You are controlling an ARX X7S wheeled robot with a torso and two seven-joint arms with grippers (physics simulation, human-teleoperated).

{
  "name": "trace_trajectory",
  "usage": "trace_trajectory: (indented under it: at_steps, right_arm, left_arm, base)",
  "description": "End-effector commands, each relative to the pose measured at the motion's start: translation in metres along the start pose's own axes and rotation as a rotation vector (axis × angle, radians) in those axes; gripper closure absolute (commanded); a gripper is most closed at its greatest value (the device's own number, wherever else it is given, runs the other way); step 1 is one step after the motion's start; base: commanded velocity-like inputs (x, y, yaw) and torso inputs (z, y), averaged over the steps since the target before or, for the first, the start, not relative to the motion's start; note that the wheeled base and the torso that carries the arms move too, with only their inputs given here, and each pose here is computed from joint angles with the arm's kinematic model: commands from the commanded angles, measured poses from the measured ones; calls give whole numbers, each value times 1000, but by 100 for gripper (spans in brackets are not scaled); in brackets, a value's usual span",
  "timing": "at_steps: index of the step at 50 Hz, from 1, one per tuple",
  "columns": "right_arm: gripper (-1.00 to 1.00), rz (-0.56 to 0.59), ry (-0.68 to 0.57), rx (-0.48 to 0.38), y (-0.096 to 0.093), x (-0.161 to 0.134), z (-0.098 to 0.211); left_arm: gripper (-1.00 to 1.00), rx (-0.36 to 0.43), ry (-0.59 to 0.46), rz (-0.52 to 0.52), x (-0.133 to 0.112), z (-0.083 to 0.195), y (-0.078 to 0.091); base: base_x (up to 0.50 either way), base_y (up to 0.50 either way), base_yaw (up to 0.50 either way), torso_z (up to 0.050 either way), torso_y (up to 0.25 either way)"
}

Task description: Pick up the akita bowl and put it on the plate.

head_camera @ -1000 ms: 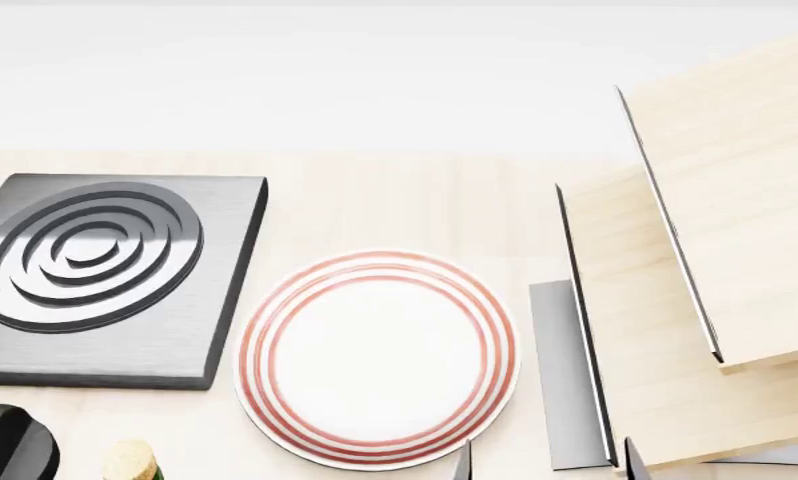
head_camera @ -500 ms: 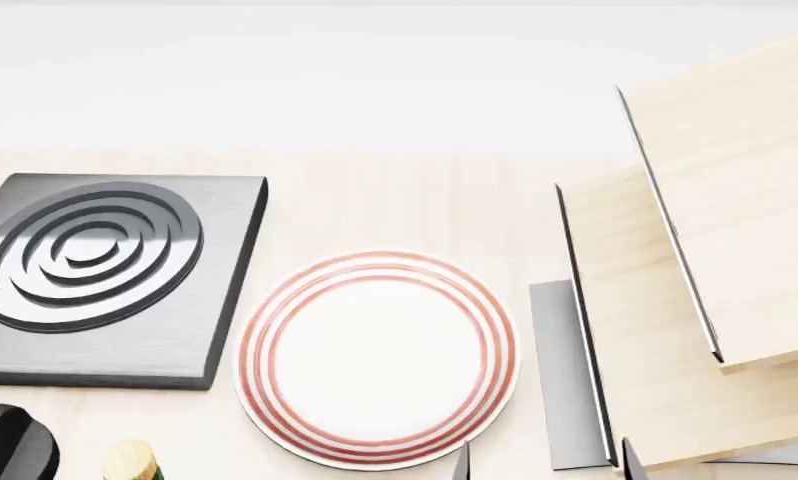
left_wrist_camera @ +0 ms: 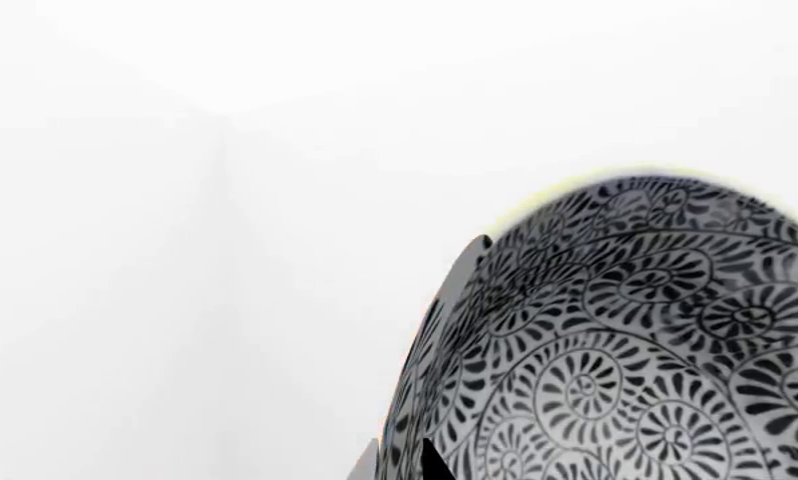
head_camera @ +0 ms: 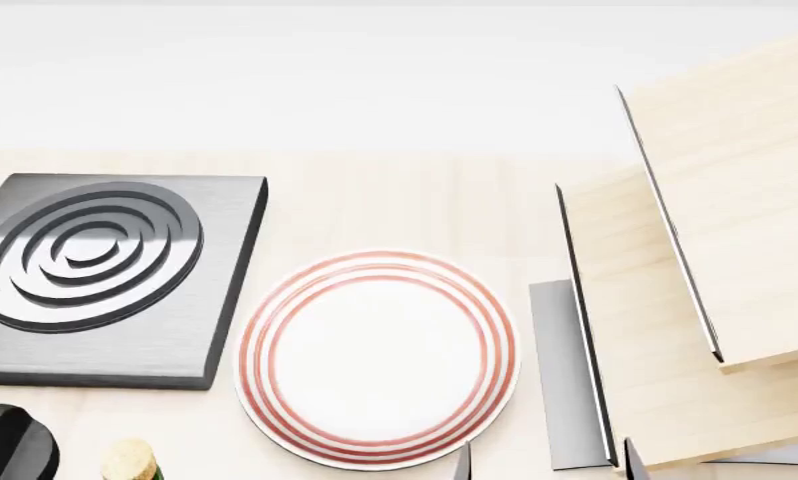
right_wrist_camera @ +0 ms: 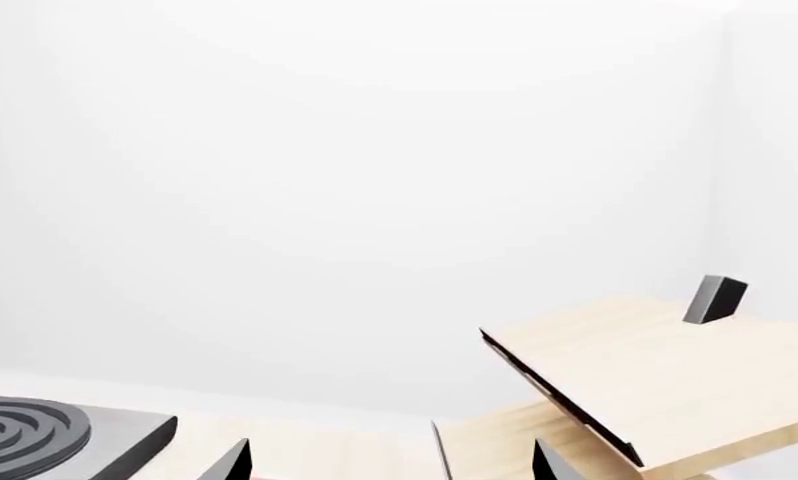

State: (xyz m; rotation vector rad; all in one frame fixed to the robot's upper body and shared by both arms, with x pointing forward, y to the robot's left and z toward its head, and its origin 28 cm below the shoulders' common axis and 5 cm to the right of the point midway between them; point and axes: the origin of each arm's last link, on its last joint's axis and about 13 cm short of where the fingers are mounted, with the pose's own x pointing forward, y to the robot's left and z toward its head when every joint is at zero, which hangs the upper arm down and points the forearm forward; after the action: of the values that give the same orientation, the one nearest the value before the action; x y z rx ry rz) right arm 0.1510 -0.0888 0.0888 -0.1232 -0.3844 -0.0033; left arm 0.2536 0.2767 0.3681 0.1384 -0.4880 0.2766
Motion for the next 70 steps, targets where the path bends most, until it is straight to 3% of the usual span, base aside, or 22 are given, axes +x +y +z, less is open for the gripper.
trace_trajectory:
  at_steps: [1,14,20,21,22,25,26,33,40,45,47,56,63,70]
  right_arm:
    - [-100,1,1,0,0,0,-1]
    - [-100,-1,4,1,0,0,-1]
    - [-100,-3,2,2,-1,0,0]
    - [-100,-3,2,2,-1,0,0]
    - [-100,-4,2,2,-1,0,0]
    - [-100,-3,3,2,-1,0,-1]
    - [-100,0,3,1,0,-1,-1]
    - [-100,0,4,0,0,0,-1]
    - [-100,5,7,-2,1,0,-2]
    - [-100,7,7,-2,1,0,-2]
    - [-100,5,7,-4,1,0,-2]
    - [-100,6,8,-3,1,0,-3]
    - [-100,8,12,-4,2,0,-5]
    - [-100,11,14,-3,2,0,-5]
  left_arm:
    - [100,15,-24,19,11,13,-3]
    - [100,-24,34,35,38,22,-13]
    - [100,-101,102,11,47,20,-22]
    - [100,-83,99,15,48,20,-22]
    - [100,-144,116,1,50,21,-23]
    - [100,-111,116,13,54,22,-26]
    - [100,-151,123,-2,55,24,-27]
    - [100,-168,156,-6,64,30,-29]
    - [100,-264,238,-20,71,26,-30]
    - [100,-389,279,-56,71,26,-33]
    - [100,-374,290,-63,71,21,-34]
    - [100,-450,408,-67,73,-1,-35]
    - [100,-451,516,-136,71,-19,-42]
    - [100,-503,533,-152,72,-31,-48]
  base:
    - [0,0,0,0,0]
    - [0,0,0,0,1]
    - [0,0,0,0,0]
    - [0,0,0,0,0]
    - [0,0,0,0,0]
    - [0,0,0,0,0]
    - [0,0,0,0,0]
    - [0,0,0,0,1]
    - [0,0,0,0,0]
    - [0,0,0,0,0]
    - [0,0,0,0,0]
    - [0,0,0,0,1]
    - [0,0,0,0,0]
    - [0,0,0,0,0]
